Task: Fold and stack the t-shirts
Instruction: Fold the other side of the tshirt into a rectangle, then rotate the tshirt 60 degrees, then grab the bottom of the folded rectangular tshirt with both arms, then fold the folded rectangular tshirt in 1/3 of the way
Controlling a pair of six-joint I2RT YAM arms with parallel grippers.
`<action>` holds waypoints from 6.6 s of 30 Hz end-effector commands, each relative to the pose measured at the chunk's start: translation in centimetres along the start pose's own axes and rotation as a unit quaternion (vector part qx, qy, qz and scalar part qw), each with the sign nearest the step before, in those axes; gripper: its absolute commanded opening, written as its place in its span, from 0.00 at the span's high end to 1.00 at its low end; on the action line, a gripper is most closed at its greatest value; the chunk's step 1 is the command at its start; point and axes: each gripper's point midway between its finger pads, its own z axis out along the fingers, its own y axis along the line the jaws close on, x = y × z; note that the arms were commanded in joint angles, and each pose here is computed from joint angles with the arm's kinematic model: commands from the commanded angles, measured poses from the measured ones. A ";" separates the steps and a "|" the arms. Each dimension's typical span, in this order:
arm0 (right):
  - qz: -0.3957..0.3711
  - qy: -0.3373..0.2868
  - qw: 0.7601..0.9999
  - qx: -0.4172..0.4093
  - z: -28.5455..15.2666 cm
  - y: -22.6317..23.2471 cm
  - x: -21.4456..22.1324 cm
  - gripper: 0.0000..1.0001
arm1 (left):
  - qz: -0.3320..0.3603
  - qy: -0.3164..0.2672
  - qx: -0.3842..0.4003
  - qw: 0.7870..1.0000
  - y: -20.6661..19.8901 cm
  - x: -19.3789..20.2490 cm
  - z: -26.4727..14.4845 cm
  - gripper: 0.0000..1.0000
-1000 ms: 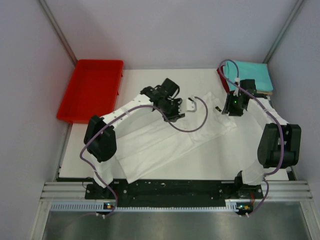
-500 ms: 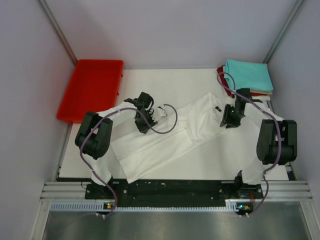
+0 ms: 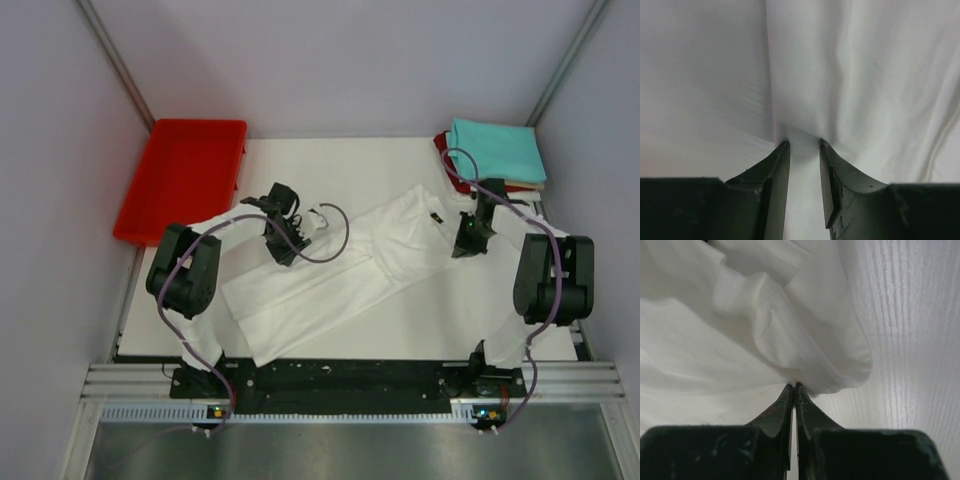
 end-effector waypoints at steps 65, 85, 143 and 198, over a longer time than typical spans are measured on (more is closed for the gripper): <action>-0.047 -0.269 0.925 -0.265 -7.1 22.1 -25.0 0.62 | 0.107 0.045 0.122 0.986 -12.0 9.9 -8.5 0.68; 0.079 -0.041 0.980 -0.180 12.0 17.2 -18.9 0.92 | 0.140 0.047 0.203 0.968 -14.1 7.8 -7.5 0.63; -0.858 -0.037 0.455 -0.237 -2.6 16.4 27.3 1.00 | 0.284 0.000 0.188 0.940 -17.3 10.5 -3.8 1.00; -0.769 -0.211 0.541 -0.267 -9.3 18.9 19.0 1.00 | 0.310 -0.077 0.158 0.934 -16.8 1.2 -3.6 1.00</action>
